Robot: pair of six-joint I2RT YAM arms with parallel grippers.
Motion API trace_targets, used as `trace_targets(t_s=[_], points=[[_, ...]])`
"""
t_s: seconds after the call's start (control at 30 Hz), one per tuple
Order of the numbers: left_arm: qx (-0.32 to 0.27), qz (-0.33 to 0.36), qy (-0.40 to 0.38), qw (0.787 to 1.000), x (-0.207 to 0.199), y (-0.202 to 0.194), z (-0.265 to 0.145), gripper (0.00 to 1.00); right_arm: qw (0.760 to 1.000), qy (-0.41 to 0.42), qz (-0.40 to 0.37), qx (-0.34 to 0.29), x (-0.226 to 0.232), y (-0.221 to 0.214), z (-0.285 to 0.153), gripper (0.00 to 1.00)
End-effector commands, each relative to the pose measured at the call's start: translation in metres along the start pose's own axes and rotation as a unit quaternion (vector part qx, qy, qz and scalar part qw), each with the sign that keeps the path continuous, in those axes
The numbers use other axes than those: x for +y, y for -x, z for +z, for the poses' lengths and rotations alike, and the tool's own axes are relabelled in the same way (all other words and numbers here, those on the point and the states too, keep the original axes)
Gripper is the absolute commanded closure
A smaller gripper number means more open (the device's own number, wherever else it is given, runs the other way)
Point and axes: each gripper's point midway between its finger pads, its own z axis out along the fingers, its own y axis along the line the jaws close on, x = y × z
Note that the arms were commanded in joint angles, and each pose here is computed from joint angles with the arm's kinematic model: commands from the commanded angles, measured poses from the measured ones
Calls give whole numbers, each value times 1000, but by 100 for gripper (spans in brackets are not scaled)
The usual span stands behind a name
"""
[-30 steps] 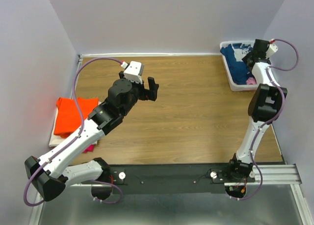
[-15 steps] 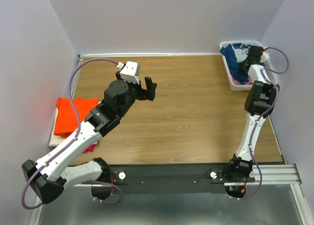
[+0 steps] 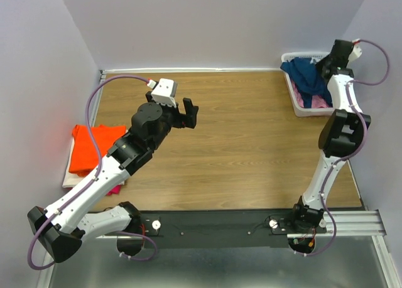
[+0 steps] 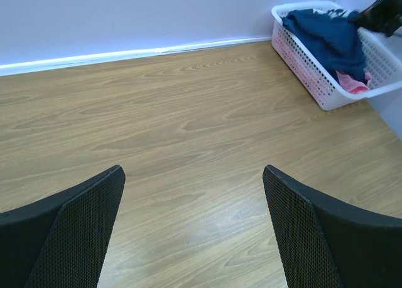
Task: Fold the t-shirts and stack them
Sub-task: Grab the tshirt from the pile, then move the tshirt to the center of the board
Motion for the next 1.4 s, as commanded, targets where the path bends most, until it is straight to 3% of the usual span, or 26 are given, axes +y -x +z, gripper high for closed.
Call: trace_targets(t_s=[0.0,0.27,0.53,0.77,0.9,1.23,1.37], points=[[-7,-8,4,1000,6,4,-2,2,996,61,-8,-58,44,58,-59,100],[-8,-12,11,1000,11,4,-1,2,975,170,-38,-135,125,116,-160,100],[-9,-13,21,1000,18,4,0,2,937,293,-80,-171,210,113,-271,100],[-8,-19,31,999,25,4,4,2,886,430,-96,-143,279,74,-361,99],[-7,-25,38,999,30,3,6,2,859,493,-96,-95,301,40,-398,98],[10,-38,49,998,43,-7,17,2,831,543,-122,3,309,-54,-429,96],[15,-43,57,997,50,-10,22,2,801,583,-136,31,333,-83,-453,95]])
